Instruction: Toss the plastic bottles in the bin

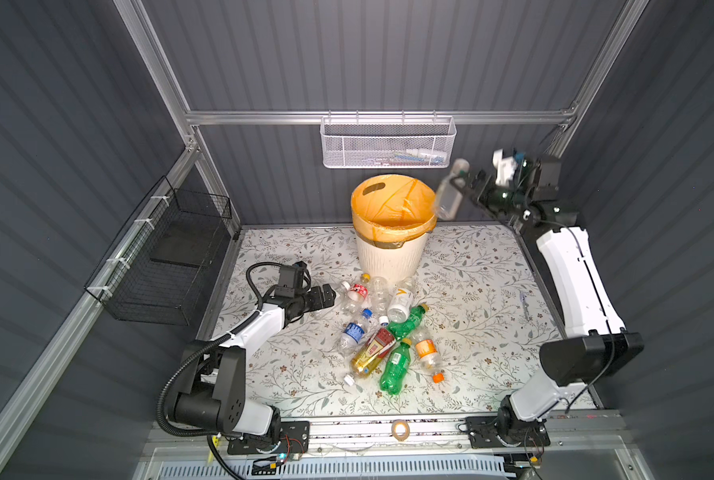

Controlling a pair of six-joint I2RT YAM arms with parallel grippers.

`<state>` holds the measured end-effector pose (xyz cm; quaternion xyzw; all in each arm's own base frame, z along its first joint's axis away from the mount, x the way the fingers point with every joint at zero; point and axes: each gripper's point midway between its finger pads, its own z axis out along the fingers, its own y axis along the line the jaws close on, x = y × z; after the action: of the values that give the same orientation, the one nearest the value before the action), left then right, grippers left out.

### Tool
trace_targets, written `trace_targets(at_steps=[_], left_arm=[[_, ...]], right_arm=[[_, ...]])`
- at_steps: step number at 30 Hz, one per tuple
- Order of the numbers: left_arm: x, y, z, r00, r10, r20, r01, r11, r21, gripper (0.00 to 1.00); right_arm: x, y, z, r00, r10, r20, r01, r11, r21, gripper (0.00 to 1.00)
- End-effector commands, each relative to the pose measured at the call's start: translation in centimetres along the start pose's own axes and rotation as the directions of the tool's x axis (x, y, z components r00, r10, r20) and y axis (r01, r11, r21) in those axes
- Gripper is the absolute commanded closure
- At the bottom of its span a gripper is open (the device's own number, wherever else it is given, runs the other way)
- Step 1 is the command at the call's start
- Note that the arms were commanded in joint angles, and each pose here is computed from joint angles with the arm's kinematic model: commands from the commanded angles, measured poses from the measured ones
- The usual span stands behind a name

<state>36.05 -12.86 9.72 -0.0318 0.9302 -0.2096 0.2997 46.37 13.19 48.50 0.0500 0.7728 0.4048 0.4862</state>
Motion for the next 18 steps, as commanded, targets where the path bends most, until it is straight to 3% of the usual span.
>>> trace_targets(at_steps=[1,12,18], left_arm=[[-0.4,-0.1,-0.9,0.999,0.027,0.018,-0.027,0.999,-0.02,0.0],[-0.6,0.9,-0.4,0.995,0.096,-0.023,-0.098,0.991,-0.087,0.0],[-1.9,1.7,0.2,0.985,0.174,-0.018,-0.175,0.972,-0.154,0.0]], right_arm=[[0.0,0.0,-0.6,0.99,0.135,-0.046,-0.135,0.991,-0.006,0.01],[0.6,-4.8,-5.8,0.975,0.212,0.067,-0.215,0.976,0.041,0.01],[5.6,-9.9,-7.7,0.975,0.217,0.053,-0.223,0.957,0.183,0.01]])
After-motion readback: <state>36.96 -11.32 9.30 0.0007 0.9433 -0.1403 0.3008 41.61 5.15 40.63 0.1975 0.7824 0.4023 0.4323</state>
